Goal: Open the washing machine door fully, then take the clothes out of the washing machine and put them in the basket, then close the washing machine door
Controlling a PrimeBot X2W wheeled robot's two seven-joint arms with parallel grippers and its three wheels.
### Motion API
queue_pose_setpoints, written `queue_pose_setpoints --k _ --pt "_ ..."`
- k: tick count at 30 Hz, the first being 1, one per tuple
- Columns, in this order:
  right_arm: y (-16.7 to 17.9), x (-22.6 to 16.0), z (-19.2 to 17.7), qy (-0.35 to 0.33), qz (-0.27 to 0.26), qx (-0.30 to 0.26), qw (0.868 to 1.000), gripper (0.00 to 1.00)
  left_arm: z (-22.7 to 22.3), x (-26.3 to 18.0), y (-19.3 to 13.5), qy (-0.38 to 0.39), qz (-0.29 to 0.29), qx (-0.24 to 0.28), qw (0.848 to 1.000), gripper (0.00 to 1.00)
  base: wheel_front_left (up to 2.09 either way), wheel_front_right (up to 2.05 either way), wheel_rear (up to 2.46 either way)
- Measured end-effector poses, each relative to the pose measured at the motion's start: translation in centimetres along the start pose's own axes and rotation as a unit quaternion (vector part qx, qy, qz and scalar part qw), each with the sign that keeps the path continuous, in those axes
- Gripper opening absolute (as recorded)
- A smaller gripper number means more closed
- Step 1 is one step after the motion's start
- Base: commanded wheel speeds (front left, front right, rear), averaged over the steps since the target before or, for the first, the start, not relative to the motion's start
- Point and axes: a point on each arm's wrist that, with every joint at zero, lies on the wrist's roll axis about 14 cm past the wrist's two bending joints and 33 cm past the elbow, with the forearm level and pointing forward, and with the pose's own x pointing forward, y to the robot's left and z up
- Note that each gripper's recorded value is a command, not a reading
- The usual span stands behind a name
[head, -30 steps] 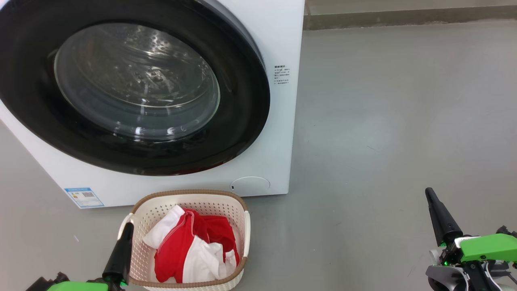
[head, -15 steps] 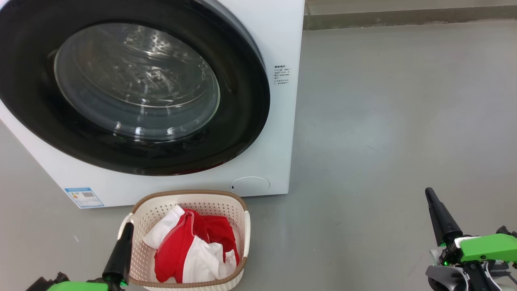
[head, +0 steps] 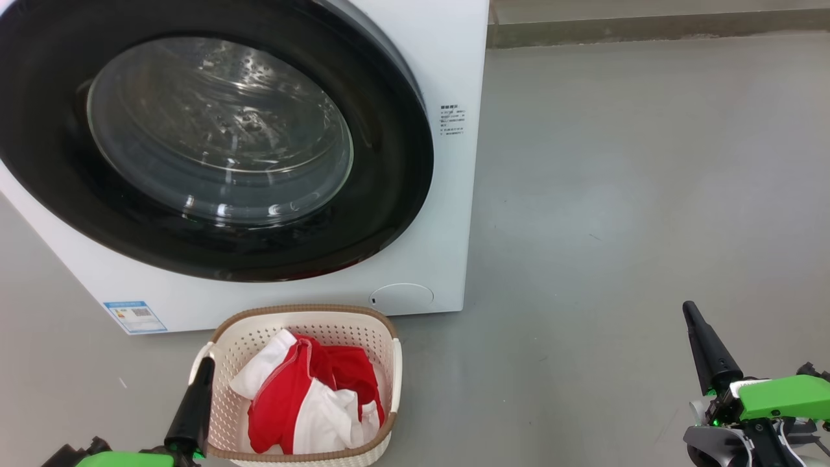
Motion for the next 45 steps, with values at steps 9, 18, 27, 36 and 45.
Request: queue_pose_setpoints --k 9,18,27,36,45 --pt "0.00 0.00 0.01 0.000 0.000 0.000 1.000 0.00 0.00 0.00 0.00 0.000 0.000 0.000 1.000 0.00 0.00 0.00 0.00" --pt "-0.01 0.00 0.01 0.000 0.000 0.000 1.000 0.00 0.00 0.00 0.00 0.000 0.000 0.000 1.000 0.00 0.00 0.00 0.00" --pt "0.00 0.00 0.03 -0.001 0.000 0.000 1.000 0.00 -0.01 0.00 0.00 0.000 0.000 0.000 1.000 0.00 0.00 0.00 0.00" --pt "-0.01 0.00 0.05 -0.001 0.000 0.000 1.000 0.00 0.00 0.00 0.00 0.000 0.000 0.000 1.000 0.00 0.00 0.00 0.00" --pt "0.00 0.00 0.05 -0.001 0.000 0.001 1.000 0.00 0.00 0.00 0.00 0.000 0.000 0.000 1.000 0.00 0.00 0.00 0.00"
